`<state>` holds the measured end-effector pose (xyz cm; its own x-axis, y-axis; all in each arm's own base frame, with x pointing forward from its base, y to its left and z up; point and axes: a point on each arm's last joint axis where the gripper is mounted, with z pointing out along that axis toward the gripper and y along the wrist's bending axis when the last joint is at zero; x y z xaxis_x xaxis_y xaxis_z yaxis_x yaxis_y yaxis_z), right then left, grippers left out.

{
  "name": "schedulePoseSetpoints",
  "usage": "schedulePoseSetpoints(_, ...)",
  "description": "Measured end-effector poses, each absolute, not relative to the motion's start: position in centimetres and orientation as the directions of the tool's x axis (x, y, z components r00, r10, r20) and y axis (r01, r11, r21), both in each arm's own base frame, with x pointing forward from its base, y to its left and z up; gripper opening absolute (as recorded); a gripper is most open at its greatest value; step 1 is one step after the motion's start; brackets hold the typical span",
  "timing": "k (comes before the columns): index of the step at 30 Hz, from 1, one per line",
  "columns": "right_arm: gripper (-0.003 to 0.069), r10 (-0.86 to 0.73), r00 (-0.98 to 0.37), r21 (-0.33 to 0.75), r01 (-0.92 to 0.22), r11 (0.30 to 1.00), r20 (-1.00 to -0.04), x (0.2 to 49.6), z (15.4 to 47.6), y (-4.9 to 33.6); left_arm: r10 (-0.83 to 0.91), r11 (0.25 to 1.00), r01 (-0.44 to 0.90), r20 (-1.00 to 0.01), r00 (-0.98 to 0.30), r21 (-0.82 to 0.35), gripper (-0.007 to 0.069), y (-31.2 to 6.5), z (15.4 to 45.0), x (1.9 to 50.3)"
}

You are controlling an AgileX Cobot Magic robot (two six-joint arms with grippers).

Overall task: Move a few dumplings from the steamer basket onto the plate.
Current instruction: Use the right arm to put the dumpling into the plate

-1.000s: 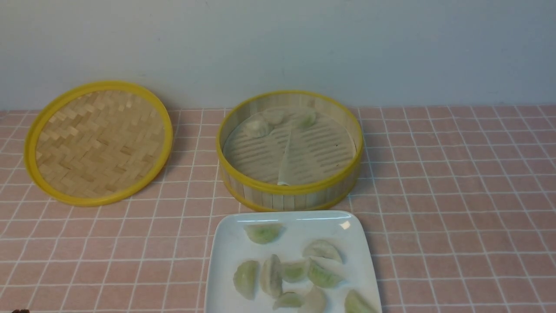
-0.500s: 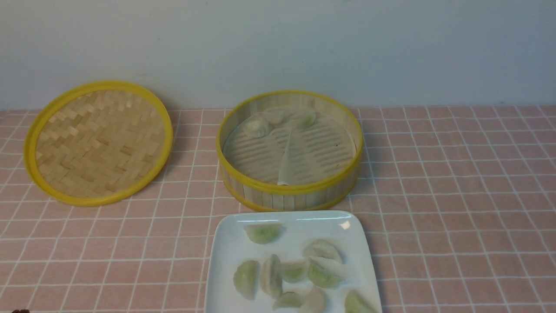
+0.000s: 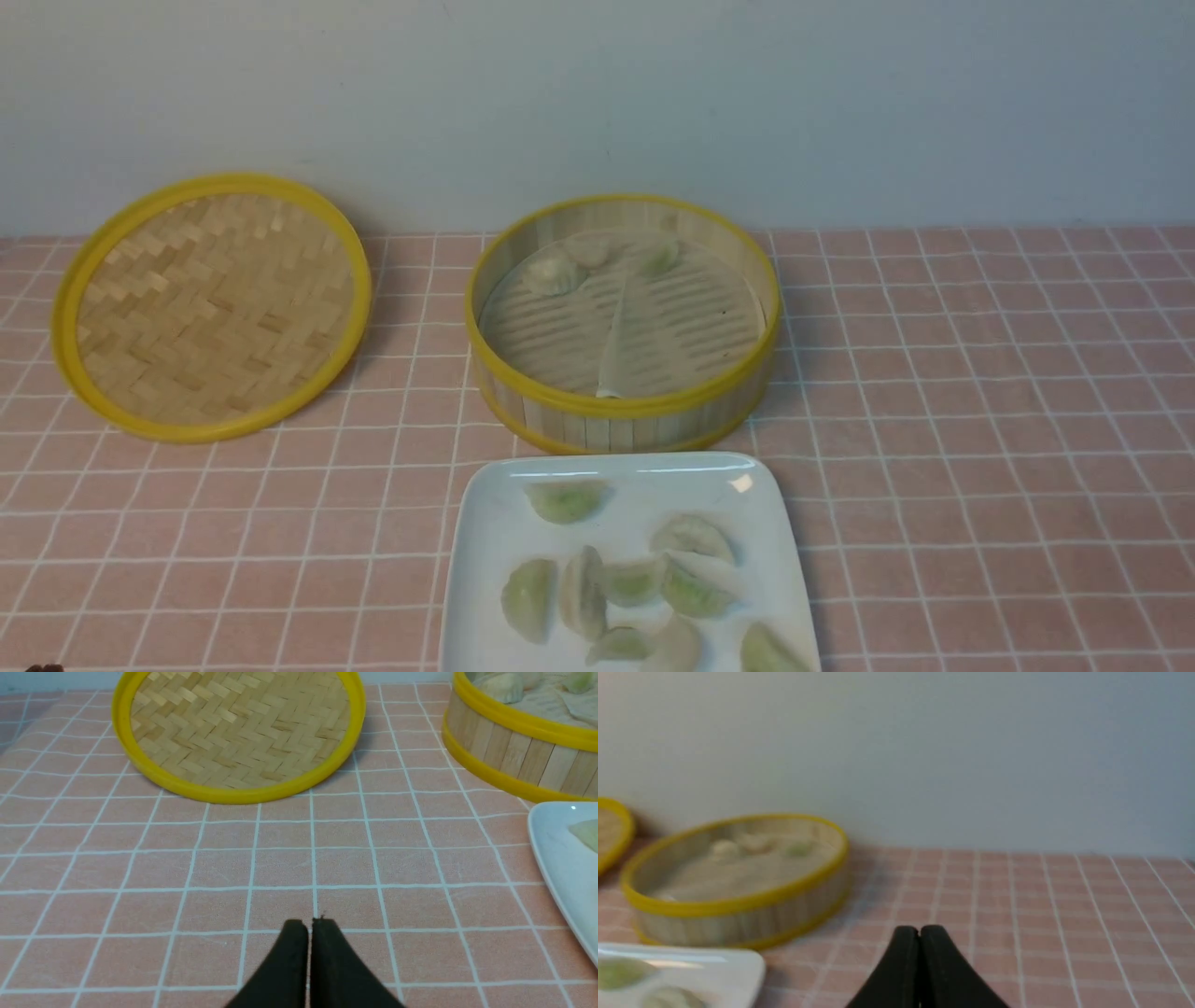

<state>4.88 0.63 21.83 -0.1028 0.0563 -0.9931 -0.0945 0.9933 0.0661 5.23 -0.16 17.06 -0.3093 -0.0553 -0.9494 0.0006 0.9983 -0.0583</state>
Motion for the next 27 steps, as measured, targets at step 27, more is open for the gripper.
schedulePoseSetpoints(27, -0.0015, 0.067, -0.219, 0.066, 0.012, 0.998, -0.973, 5.4, 18.0, 0.1, -0.055, 0.998, 0.001, -0.950, -0.309, -0.058, -0.0006, -0.2, 17.1, 5.2)
